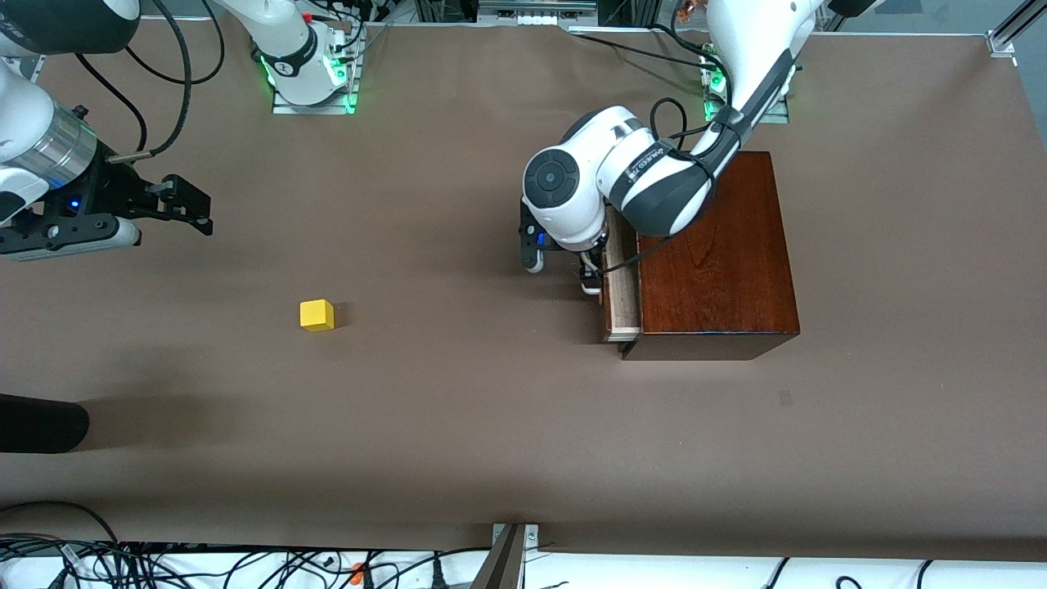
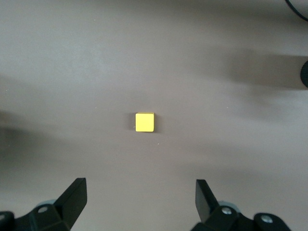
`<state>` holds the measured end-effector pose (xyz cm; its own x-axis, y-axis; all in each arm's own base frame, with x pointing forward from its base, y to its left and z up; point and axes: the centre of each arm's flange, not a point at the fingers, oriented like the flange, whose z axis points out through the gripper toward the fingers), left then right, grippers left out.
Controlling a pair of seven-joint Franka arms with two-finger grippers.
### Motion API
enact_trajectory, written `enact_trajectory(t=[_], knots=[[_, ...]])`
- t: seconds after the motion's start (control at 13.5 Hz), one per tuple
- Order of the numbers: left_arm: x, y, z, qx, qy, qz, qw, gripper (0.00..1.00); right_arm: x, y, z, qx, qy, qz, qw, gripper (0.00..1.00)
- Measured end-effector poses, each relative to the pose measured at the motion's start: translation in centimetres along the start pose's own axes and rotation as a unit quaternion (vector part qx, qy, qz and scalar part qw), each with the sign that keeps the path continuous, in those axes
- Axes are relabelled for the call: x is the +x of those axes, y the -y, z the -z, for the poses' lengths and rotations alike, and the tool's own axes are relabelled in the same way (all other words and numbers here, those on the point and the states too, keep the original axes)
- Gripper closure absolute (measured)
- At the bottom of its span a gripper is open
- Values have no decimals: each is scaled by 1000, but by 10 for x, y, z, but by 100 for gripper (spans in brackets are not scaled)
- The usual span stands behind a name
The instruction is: Open drawer, take yellow block, close drawer
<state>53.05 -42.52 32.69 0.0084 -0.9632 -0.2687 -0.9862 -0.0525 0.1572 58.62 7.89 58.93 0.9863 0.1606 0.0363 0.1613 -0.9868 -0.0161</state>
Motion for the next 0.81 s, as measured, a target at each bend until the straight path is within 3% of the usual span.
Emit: enact_trajectory(t=[0.3, 0.59, 0.81], knots=[[-30, 7, -11, -11, 29, 14, 999, 0, 0, 2, 0, 0, 0, 2, 1000, 0], [-39, 12, -12, -18, 24, 24, 999, 0, 0, 2, 0, 0, 0, 2, 1000, 0], [-35, 12, 7, 0, 14, 93, 996, 0, 0, 2, 0, 0, 0, 2, 1000, 0]])
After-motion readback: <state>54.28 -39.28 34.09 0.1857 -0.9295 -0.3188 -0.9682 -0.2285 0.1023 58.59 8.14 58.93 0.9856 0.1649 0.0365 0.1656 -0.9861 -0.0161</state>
